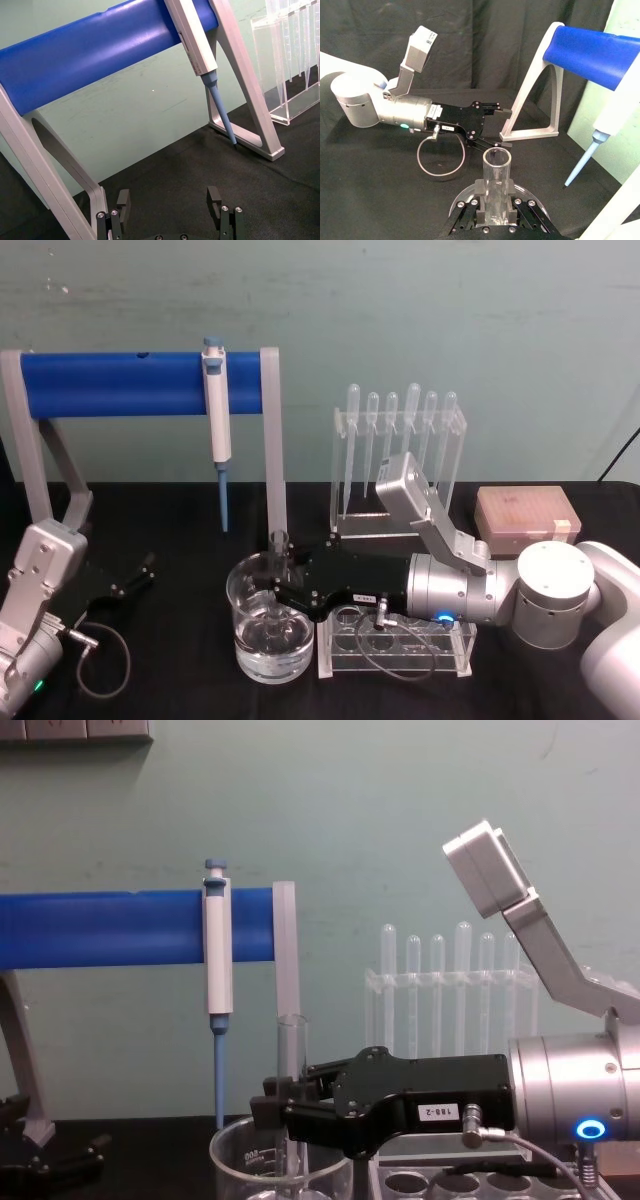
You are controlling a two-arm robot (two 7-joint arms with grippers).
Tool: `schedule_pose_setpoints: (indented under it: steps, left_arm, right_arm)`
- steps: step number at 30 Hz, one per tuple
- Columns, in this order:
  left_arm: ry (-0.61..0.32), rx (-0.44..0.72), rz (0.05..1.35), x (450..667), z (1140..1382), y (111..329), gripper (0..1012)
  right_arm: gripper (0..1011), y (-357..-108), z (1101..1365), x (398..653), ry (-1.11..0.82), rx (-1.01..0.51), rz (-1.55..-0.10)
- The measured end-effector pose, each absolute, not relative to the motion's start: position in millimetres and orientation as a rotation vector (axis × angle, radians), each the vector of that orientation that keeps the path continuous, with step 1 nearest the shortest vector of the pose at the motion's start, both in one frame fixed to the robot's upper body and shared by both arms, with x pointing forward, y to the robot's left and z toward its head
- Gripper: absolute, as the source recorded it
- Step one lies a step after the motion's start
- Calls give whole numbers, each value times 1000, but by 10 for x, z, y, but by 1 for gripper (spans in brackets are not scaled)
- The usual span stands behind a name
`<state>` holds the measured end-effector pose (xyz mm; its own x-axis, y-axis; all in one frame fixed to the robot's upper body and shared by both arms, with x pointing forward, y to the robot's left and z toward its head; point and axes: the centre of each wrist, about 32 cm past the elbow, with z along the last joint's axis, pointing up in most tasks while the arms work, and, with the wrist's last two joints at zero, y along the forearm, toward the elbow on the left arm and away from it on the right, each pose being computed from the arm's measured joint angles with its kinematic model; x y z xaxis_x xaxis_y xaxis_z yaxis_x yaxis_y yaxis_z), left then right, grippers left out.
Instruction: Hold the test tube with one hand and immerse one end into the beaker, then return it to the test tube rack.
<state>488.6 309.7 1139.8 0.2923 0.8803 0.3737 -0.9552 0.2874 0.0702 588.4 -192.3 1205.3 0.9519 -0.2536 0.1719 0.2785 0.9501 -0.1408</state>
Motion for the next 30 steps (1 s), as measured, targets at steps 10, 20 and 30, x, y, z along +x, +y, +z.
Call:
schedule_pose_setpoints:
  steps: [10, 20, 30]
  left_arm:
    - [-285, 304, 1248, 4886, 11398, 3097, 1000]
    - [-285, 304, 1248, 4886, 11398, 3097, 1000]
    - [-285, 304, 1248, 4886, 11398, 3097, 1000]
  right_arm:
    - [225, -1922, 12053, 5884, -153, -165, -272]
    - [226, -1922, 12053, 5884, -153, -165, -272]
    - [226, -1922, 12053, 5884, -153, -165, -272]
